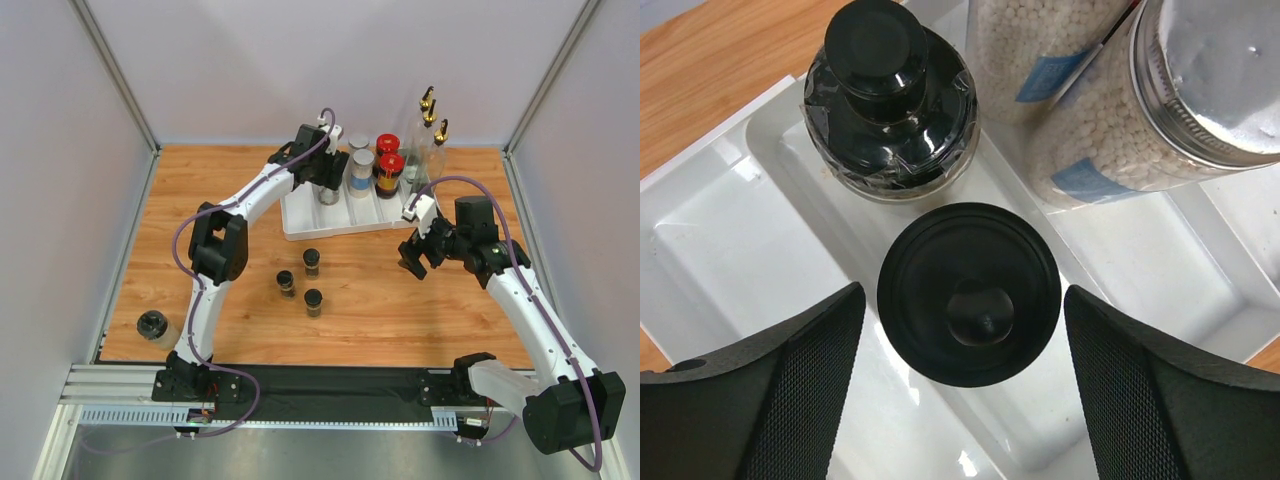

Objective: Organize the condiment bottles
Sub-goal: Place the bottle in the storage box.

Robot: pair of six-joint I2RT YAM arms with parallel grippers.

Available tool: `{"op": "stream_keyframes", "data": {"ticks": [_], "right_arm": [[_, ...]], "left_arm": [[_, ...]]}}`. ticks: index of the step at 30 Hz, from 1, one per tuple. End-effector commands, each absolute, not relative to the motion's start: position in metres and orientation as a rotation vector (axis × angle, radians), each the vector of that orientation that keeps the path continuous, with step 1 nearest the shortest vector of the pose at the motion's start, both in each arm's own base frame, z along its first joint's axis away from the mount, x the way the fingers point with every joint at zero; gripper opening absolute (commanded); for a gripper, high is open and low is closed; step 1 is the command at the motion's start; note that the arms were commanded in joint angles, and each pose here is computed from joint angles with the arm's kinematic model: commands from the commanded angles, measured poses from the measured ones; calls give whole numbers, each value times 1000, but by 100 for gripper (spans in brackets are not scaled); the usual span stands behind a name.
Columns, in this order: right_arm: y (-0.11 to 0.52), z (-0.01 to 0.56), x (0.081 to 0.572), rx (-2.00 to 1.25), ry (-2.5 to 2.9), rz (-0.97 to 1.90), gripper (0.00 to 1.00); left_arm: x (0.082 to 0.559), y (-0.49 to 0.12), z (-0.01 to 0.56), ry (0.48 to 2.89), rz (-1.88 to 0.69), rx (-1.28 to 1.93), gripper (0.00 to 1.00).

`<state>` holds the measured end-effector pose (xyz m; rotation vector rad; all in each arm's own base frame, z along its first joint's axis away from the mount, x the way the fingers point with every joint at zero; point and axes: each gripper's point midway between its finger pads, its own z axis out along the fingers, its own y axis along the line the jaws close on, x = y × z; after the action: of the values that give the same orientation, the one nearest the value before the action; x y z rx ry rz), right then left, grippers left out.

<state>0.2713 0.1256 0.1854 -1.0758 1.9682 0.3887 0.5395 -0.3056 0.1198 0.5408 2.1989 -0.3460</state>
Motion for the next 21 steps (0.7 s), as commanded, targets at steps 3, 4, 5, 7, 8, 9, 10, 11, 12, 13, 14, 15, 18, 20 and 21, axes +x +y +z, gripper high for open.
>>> {"op": "stream_keyframes", "data": {"ticks": [3, 4, 5, 7, 8, 9, 10, 11, 12, 13, 14, 15, 18, 20, 21], "right_arm": [[123, 185, 273, -1085, 1957, 364, 88], [123, 185, 273, -1086, 1957, 362, 88], [123, 185, 274, -1084, 1958, 361, 88], [122, 185, 274, -1085, 1958, 358, 88], [122, 185, 273, -1088, 1958, 357, 88], [122, 186, 274, -1083, 1958, 355, 88], [122, 186, 274, -1084, 1957, 354, 88], [121, 185, 274, -1083, 1958, 351, 88], [121, 186, 274, -1084, 1956, 349, 88], [121, 186, 274, -1080, 1959, 348, 88], [120, 186, 274, -1083, 1955, 342, 88], [121, 187, 274, -1082, 1955, 343, 88], [121, 186, 274, -1084, 1952, 345, 89], [121, 186, 274, -1085, 1955, 346, 88], [121, 186, 274, -1085, 1955, 345, 88]], "left_arm": [[538, -306, 185, 2081, -399, 519, 89], [536, -306, 189, 2074, -398, 518, 90], [535, -304, 194, 2064, -396, 519, 90], [529, -299, 209, 2037, -395, 512, 91], [525, -297, 228, 2000, -395, 506, 91], [520, -293, 225, 2010, -388, 506, 91], [517, -289, 230, 2004, -382, 502, 92], [513, -286, 234, 2000, -373, 496, 92], [503, -277, 242, 1995, -355, 484, 92], [497, -272, 247, 1989, -349, 478, 93], [488, -264, 270, 1945, -340, 458, 94], [477, -258, 254, 1982, -333, 465, 96], [452, -231, 256, 1993, -270, 424, 99], [434, -217, 259, 2007, -247, 406, 100], [426, -210, 247, 2043, -227, 400, 100]]}}
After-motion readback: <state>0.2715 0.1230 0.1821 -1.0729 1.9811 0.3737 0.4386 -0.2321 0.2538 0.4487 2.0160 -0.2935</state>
